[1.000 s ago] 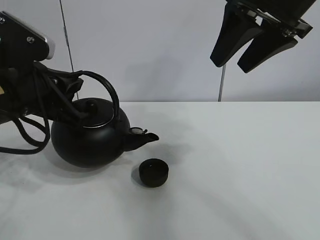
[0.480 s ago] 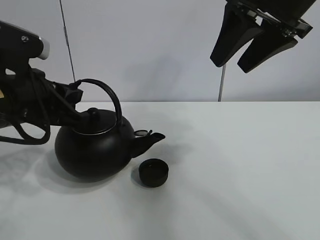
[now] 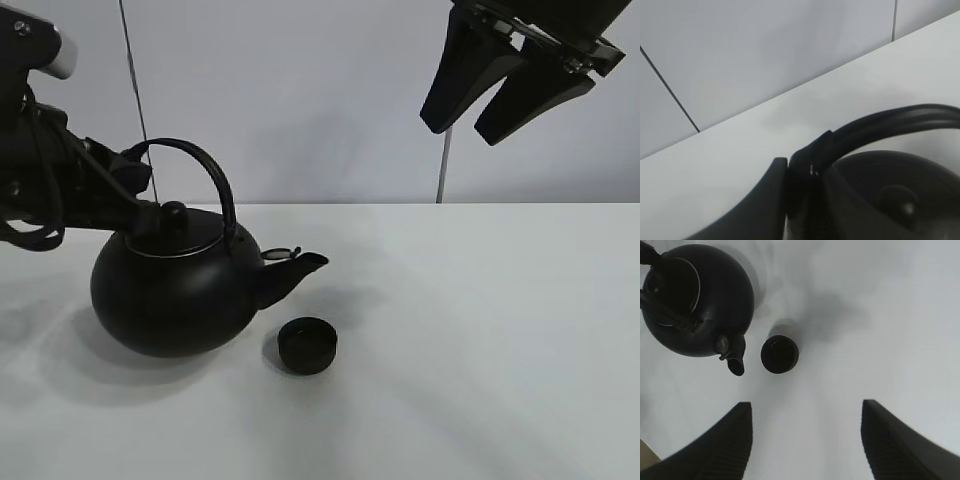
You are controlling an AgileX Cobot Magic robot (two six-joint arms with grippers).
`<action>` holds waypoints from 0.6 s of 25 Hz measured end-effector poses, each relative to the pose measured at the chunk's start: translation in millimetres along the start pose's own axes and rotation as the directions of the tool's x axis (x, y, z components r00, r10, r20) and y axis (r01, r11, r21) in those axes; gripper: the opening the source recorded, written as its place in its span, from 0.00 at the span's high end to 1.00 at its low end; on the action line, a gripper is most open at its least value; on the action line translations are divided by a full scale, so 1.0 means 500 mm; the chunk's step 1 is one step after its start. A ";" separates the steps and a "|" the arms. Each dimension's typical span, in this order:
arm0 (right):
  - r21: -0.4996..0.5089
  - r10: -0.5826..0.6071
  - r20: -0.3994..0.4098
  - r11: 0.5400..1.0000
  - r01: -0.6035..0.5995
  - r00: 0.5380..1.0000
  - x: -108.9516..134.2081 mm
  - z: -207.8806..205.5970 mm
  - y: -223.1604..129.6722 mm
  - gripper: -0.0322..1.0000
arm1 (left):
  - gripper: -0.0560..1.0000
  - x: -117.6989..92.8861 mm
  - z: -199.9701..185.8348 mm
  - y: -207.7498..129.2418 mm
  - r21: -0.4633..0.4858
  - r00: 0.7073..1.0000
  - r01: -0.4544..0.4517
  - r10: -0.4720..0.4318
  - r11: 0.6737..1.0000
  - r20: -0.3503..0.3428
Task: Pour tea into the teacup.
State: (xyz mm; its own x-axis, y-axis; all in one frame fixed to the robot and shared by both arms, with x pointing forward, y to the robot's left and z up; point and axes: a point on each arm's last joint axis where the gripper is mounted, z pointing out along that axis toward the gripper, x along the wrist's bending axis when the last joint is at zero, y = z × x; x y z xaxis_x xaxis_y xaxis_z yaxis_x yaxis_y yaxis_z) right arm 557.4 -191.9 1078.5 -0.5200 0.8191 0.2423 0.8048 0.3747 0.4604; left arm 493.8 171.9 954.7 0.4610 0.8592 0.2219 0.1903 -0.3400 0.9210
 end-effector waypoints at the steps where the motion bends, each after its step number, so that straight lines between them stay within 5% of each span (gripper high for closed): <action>1: 0.000 0.000 0.000 1.000 0.000 1.000 0.000 0.000 0.000 0.55 | 0.83 -0.001 -0.001 -0.002 0.010 1.000 0.001 -0.001 1.000 0.003; 15: 0.000 0.000 0.000 1.000 0.000 1.000 0.000 0.000 0.000 0.55 | 0.83 0.001 -0.059 -0.076 0.015 0.998 0.011 -0.010 1.000 -0.067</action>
State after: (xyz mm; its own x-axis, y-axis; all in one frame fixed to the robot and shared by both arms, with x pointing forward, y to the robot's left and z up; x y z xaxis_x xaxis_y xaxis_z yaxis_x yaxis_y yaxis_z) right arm 557.4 -191.9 1078.5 -0.5200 0.8191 0.2423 0.8048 0.3747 0.4604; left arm 461.1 196.5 929.1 0.4000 0.8862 0.2335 0.2081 -0.3360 0.9186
